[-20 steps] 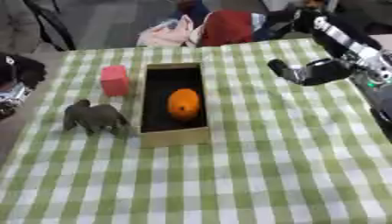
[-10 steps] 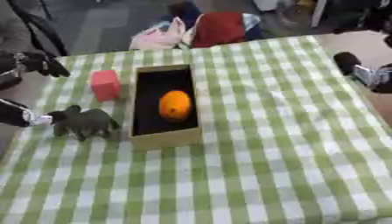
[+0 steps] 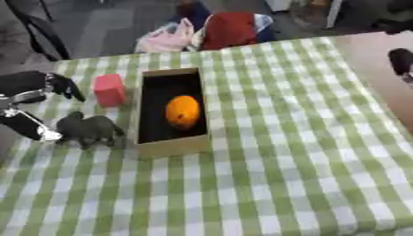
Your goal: Pick up objects on the table and place them in the box.
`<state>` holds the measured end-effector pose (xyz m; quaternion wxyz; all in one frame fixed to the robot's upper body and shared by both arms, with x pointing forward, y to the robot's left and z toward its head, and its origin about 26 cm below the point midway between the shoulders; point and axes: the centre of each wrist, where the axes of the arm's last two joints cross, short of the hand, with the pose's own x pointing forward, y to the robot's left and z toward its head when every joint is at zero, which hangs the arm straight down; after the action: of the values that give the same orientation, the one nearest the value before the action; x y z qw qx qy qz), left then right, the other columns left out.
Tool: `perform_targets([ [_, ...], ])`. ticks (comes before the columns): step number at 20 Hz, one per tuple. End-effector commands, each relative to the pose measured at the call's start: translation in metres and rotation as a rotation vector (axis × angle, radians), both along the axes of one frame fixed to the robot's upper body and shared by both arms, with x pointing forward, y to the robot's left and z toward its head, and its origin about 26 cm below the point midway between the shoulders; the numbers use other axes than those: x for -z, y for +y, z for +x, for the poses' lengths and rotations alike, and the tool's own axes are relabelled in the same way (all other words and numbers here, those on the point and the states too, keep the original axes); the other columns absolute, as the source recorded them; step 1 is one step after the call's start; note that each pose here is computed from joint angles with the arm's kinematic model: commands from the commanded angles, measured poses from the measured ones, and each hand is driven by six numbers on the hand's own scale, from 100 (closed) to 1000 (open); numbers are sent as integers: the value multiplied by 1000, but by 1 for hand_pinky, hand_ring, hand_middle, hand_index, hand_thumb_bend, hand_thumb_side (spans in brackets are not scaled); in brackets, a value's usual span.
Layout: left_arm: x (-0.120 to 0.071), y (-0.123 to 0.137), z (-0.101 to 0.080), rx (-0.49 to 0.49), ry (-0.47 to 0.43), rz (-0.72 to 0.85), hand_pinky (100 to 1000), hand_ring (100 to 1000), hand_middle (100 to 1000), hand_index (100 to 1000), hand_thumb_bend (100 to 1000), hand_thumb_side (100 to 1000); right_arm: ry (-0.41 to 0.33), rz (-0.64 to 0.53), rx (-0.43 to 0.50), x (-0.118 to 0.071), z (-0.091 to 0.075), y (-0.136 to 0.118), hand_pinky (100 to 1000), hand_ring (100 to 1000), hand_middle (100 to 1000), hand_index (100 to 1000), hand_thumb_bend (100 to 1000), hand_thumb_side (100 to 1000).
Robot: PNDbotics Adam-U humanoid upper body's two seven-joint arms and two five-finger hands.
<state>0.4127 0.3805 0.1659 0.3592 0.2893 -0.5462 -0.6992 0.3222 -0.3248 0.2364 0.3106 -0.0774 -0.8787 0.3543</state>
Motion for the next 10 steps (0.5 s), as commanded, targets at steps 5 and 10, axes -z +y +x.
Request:
perform_targets([
  [5,-1,2,7,-39,-30,29,707,694,694,794,506,348,-30,-4,2,-11,-4,-2,710,872,730,888,214,212],
  [10,19,-8,16,-31,18,44,696,670,655,757,441,251,-16,-1,-4,-7,-3,0,710,872,728,888,204,221],
])
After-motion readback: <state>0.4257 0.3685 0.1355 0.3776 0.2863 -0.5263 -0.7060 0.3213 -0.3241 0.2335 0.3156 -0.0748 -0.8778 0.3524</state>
